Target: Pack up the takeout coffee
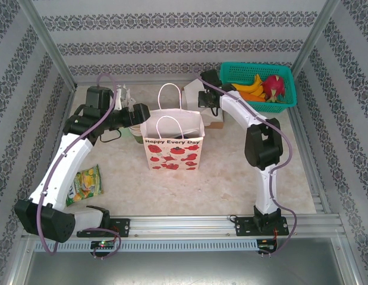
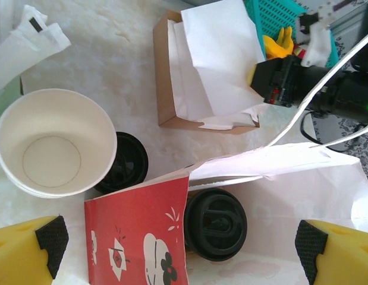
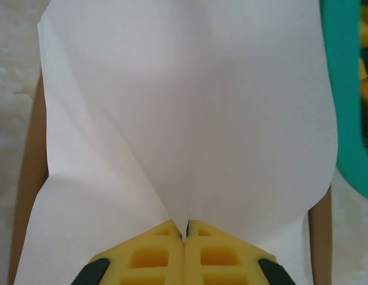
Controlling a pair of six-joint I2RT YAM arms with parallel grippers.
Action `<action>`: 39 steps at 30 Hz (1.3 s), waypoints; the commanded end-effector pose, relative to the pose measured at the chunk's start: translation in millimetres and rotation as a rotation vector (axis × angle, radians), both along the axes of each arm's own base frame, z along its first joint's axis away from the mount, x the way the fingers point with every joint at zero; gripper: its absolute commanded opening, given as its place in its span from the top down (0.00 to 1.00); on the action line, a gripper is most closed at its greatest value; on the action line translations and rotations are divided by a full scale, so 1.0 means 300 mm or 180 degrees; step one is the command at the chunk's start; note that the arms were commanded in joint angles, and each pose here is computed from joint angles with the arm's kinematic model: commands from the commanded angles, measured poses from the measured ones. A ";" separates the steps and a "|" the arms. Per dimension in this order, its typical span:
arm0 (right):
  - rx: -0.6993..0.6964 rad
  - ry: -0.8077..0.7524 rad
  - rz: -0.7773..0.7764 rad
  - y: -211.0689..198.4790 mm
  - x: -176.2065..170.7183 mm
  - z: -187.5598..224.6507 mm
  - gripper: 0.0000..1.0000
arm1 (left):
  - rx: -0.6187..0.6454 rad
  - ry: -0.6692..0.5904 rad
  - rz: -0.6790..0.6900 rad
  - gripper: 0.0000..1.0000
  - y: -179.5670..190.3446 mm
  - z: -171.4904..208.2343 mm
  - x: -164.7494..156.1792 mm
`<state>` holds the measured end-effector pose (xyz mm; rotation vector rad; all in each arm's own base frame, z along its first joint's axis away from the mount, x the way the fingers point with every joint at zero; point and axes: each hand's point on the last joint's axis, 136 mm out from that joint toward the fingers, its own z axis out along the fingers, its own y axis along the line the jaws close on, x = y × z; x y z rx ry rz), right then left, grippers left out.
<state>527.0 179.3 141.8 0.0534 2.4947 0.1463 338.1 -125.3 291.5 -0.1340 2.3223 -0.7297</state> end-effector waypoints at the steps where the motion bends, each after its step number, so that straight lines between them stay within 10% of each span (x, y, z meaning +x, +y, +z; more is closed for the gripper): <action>1: 0.0318 -0.0340 -0.0101 -0.022 0.017 0.137 1.00 | 0.0077 -0.0307 0.0016 0.00 0.010 0.046 0.005; 19: 0.1394 -0.0930 -0.0292 -0.137 0.015 0.284 1.00 | -0.0026 -0.0543 -0.0003 0.00 0.002 0.092 0.004; 39: 0.1012 -0.0379 -0.0098 -0.036 0.025 0.046 0.91 | -0.0035 -0.0507 0.0009 0.00 0.000 0.082 0.007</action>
